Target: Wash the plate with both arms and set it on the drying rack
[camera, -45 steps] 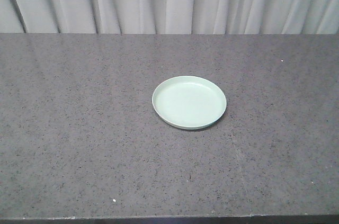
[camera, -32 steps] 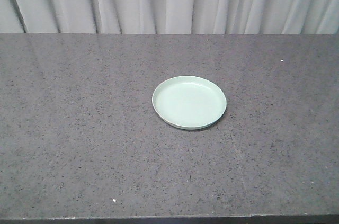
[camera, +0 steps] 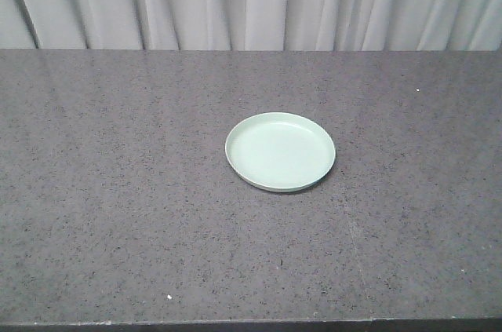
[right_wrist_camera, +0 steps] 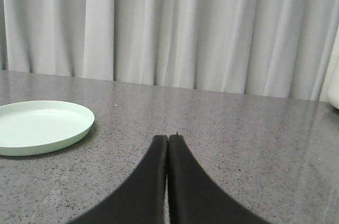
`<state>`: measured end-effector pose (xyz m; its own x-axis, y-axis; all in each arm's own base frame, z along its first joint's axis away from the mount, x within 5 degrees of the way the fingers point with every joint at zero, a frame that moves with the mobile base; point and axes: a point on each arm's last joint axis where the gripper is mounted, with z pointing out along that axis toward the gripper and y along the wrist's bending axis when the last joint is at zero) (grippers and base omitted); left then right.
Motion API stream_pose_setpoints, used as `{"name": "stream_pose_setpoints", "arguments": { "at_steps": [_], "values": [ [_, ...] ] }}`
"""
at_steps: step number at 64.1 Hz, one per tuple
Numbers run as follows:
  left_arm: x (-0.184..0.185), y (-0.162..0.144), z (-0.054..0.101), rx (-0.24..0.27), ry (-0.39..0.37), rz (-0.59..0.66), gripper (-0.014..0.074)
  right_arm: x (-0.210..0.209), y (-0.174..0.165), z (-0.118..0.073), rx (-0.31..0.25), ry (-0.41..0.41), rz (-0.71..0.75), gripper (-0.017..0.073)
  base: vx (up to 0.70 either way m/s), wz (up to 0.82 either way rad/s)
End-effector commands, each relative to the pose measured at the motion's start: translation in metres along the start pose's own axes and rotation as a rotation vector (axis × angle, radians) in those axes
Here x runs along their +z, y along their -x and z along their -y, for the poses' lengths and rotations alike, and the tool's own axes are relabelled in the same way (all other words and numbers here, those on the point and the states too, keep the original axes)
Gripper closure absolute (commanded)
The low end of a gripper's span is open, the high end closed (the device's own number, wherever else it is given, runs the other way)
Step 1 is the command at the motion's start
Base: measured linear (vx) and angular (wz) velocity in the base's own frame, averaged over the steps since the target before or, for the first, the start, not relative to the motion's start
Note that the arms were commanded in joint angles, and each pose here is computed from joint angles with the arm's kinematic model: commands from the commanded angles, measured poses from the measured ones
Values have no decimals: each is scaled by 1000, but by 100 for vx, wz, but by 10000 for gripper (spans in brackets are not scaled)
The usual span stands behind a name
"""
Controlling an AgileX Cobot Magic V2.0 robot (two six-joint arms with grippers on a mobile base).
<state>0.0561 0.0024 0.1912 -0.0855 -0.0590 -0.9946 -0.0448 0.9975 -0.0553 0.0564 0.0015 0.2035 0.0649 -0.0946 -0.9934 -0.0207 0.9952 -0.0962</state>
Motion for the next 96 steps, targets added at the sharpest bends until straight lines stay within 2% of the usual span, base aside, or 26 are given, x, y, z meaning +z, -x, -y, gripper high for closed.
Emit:
{"name": "stream_pose_setpoints", "arguments": {
  "at_steps": [1,26,31,36,39,43,53,62,74,80,82,83,89,96],
  "values": [
    [0,-1,1,-4,-14,62,600,-1,7,2,-6,-21,82,563,0,0],
    [0,-1,1,-4,-14,62,600,-1,7,2,7,-22,89,563,0,0],
    [0,-1,1,-4,-14,62,600,-1,8,2,96,-21,100,563,0,0],
    [0,-1,1,-4,-14,62,600,-1,11,3,247,-22,133,563,0,0],
    [0,-1,1,-4,-14,62,600,-2,14,4,307,-22,154,563,0,0],
    [0,-1,1,-4,-14,62,600,-3,24,5,333,-16,169,563,0,0],
    [0,-1,1,-4,-14,62,600,-8,68,7,329,8,168,563,0,0],
    [0,-1,1,-4,-14,62,600,-5,117,8,309,37,53,563,0,0],
    [0,-1,1,-4,-14,62,600,29,170,8,132,92,-142,560,0,0],
    [0,-1,1,-4,-14,62,600,53,185,5,61,153,-210,543,0,0],
    [0,-1,1,-4,-14,62,600,62,190,4,56,178,-221,531,0,0],
    [0,-1,1,-4,-14,62,600,65,194,3,35,196,-217,516,0,0],
    [0,-1,1,-4,-14,62,600,91,203,-3,15,279,-234,428,0,0],
    [0,-1,1,-4,-14,62,600,116,209,-10,44,368,-230,249,0,0]
  ]
}}
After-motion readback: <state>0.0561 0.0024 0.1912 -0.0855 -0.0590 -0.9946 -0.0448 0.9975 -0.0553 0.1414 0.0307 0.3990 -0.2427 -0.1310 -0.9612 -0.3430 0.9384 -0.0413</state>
